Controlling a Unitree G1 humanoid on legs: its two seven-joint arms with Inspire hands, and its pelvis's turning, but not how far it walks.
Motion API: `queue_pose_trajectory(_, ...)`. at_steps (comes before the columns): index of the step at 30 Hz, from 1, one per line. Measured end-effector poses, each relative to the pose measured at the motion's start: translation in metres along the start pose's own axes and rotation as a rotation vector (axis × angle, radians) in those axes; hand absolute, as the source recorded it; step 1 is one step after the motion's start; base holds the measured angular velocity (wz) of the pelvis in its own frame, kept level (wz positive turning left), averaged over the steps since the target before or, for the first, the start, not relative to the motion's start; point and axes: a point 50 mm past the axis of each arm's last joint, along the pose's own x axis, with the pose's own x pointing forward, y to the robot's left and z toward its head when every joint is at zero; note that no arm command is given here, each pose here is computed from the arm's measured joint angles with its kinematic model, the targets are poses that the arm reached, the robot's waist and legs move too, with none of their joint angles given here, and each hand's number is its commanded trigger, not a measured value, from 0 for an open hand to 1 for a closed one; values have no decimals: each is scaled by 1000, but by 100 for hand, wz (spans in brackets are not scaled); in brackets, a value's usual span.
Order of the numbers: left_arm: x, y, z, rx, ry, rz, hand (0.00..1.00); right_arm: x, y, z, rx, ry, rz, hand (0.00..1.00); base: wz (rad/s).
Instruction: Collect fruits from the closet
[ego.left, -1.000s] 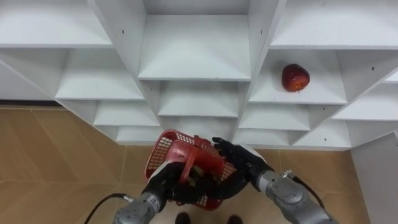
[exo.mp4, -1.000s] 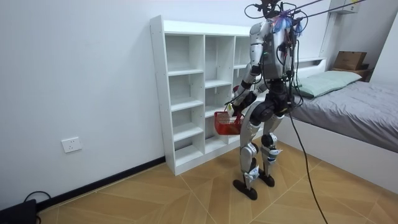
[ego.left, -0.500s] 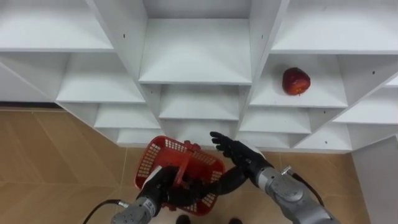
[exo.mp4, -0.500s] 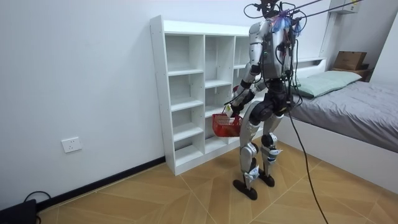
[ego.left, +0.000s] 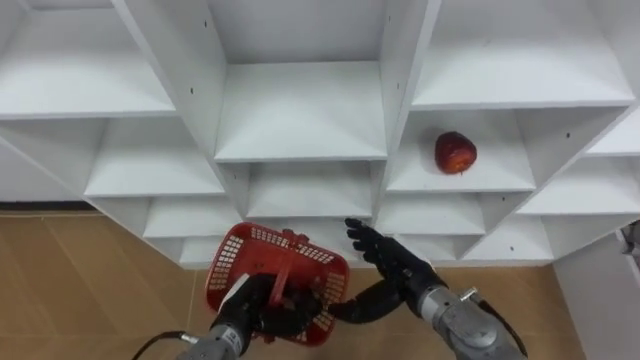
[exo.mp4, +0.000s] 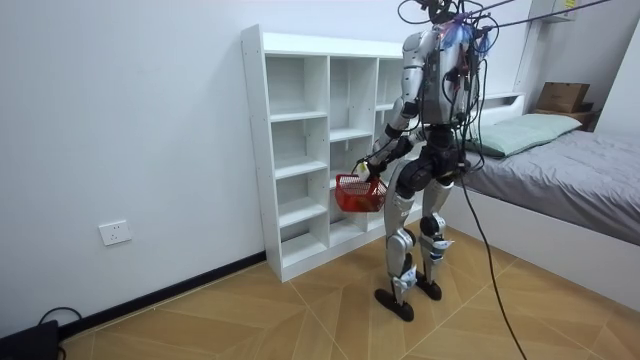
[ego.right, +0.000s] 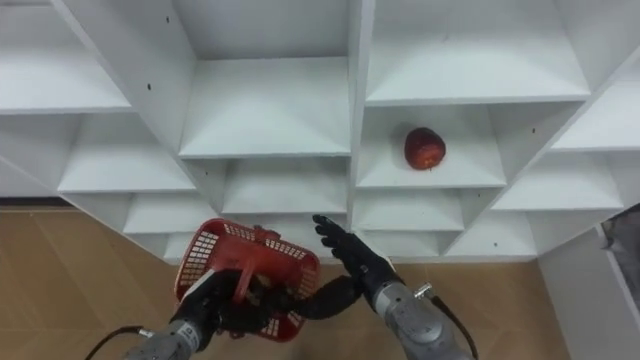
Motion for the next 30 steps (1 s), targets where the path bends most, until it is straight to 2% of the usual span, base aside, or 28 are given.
queue_pose_trajectory(5, -10, 2, -13, -27, 18, 30, 100, -10, 4, -3, 68, -21, -20, 0, -2)
queue_pose_trajectory(15, -16, 18, -14, -25, 6, 85, 100, -28, -8, -8, 94, -40, -140, 0, -4)
queue_pose_trajectory(23, -19, 15, -10, -31, -25, 78, 100, -30, -10, 1, 51, -74, -168, 0, -12)
queue_pose_trajectory(30, -23, 14, -18, -38, -5, 81, 100, -38, -19, -1, 82, -75, -303, 0, -3)
